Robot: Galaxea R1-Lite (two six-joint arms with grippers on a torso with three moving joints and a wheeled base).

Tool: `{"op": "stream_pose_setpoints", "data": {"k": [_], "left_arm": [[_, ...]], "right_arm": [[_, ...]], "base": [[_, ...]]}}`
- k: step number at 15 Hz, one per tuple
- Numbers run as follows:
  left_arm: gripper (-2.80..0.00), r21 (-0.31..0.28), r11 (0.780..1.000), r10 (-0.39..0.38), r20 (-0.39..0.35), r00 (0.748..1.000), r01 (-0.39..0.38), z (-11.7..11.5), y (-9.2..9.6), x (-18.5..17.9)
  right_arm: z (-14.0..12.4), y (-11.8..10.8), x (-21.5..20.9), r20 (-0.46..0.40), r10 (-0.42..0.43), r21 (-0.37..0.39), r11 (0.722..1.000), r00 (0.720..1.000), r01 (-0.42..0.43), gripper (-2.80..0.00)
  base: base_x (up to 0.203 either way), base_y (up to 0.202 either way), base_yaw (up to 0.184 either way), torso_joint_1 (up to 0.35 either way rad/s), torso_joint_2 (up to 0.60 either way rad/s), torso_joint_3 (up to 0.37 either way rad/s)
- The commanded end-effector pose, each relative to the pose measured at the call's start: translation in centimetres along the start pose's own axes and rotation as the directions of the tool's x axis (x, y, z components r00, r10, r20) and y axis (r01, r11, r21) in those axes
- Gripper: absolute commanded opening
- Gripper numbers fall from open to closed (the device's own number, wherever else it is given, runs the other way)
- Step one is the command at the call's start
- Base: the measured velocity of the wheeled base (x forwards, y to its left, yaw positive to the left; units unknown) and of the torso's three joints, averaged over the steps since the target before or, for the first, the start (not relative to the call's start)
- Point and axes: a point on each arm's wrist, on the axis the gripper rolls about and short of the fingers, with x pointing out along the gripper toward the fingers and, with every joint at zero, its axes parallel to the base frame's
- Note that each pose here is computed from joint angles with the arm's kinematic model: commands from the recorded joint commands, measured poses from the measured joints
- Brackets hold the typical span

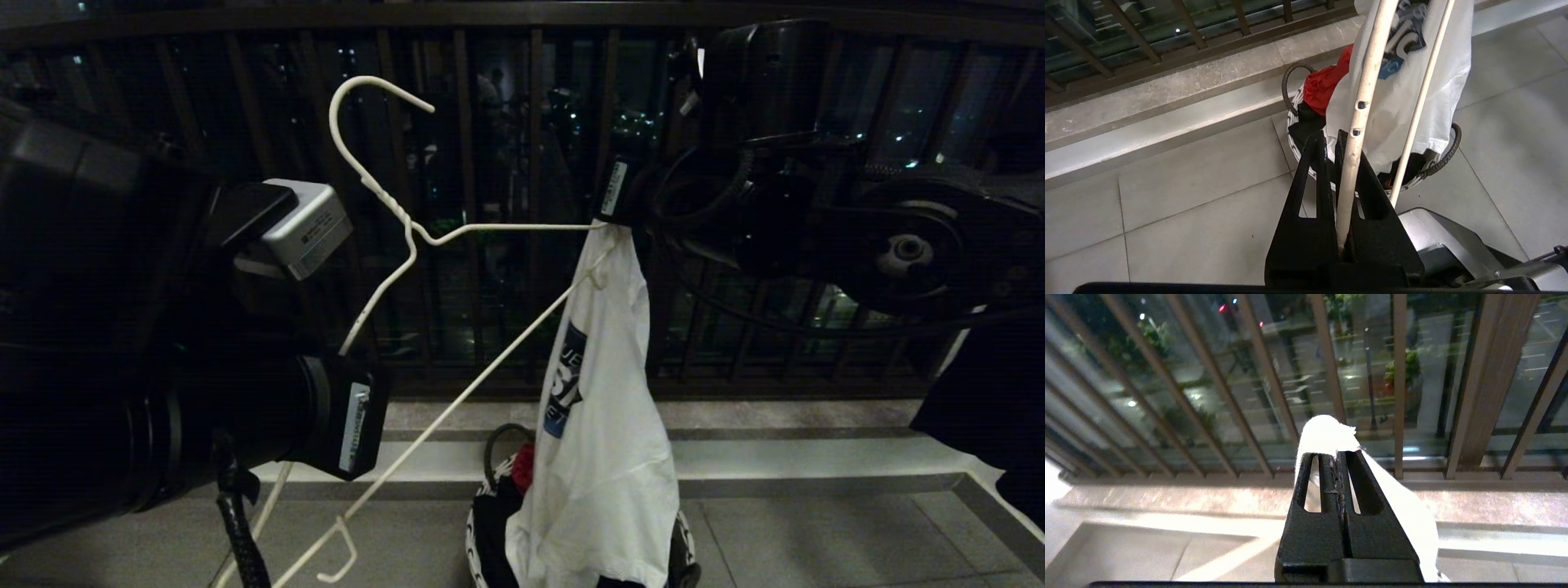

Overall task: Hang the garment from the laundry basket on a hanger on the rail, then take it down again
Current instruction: Hang the clothes on the clothes rack

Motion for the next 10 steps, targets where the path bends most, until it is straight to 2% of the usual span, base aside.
{"op": "stream_pose_setpoints", "data": {"k": [1,6,8,10], "left_arm": [[-2.80,-0.003,0.999,0.045,0.013,0.999,-0.045,0.1,0.1,0.0],[-2.80,-0.001,0.996,0.090,0.020,0.996,-0.090,0.2,0.0,0.2],[-2.80,0.005,0.995,0.096,0.015,0.995,-0.096,0.1,0.0,0.4],[-2.80,0.008,0.995,0.096,0.009,0.995,-0.096,0.0,-0.1,0.5]], "right_arm": [[0.9,0.2,-1.3,0.002,0.012,0.004,1.000,1.000,-0.012,-2.80],[0.6,1.2,-2.9,-0.057,0.049,0.009,0.999,0.997,-0.048,-2.80],[0.1,1.6,-3.1,-0.078,0.083,0.009,0.997,0.993,-0.083,-2.80],[-0.3,2.3,-3.5,-0.105,0.138,0.039,0.990,0.985,-0.135,-2.80]], "base": [[0.000,0.000,0.000,0.000,0.00,0.000],[0.000,0.000,0.000,0.000,0.00,0.000],[0.000,0.000,0.000,0.000,0.00,0.000],[0.000,0.000,0.000,0.000,0.00,0.000]]}}
